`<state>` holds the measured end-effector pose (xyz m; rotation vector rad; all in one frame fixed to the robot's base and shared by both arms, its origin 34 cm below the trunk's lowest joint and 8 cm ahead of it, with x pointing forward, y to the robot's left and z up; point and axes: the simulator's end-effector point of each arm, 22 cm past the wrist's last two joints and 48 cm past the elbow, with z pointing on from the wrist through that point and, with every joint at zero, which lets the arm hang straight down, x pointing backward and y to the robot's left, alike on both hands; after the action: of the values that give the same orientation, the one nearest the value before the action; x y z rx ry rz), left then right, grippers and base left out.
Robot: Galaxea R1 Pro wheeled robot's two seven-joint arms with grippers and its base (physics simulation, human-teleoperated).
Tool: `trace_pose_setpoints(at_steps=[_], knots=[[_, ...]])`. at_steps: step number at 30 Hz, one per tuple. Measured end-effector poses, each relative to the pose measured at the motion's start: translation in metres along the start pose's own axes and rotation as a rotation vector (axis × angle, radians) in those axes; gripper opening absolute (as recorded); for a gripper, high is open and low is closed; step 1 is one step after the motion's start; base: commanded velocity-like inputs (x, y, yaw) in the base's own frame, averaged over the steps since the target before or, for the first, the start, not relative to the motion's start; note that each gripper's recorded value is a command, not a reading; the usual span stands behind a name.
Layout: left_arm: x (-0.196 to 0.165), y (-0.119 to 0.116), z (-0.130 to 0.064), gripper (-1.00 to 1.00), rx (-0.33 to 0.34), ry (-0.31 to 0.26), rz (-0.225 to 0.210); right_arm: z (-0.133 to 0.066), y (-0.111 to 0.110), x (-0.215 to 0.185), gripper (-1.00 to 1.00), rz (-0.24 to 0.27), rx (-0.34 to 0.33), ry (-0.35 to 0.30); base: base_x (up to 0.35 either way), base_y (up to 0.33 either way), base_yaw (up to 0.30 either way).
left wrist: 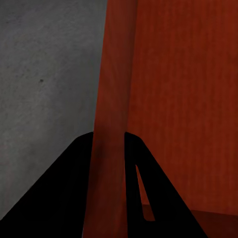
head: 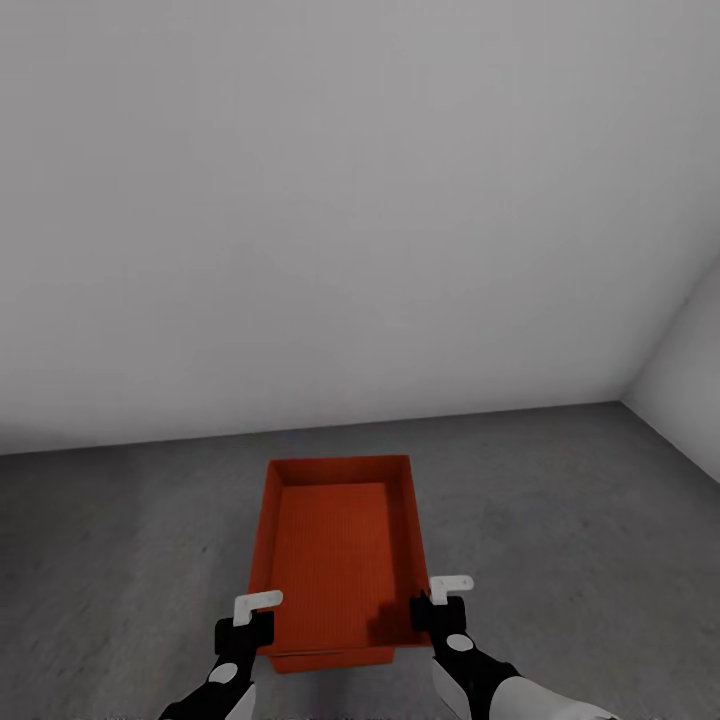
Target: Move the two storage containers from the living room to the garage. In the garage, place one container on the floor and stack the other container on top of it (either order is fine).
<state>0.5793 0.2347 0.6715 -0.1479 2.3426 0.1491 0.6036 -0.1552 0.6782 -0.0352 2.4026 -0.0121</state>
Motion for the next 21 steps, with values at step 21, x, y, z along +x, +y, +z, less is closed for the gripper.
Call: trace_pose_setpoints(at_steps=[21], knots=[[0.018,0.001,0.003,-1.00,-0.002,0.033,0.005,0.005,0.000,0.018,-1.00,0.000,-0.001,0.034,0.000,0.000,0.000]])
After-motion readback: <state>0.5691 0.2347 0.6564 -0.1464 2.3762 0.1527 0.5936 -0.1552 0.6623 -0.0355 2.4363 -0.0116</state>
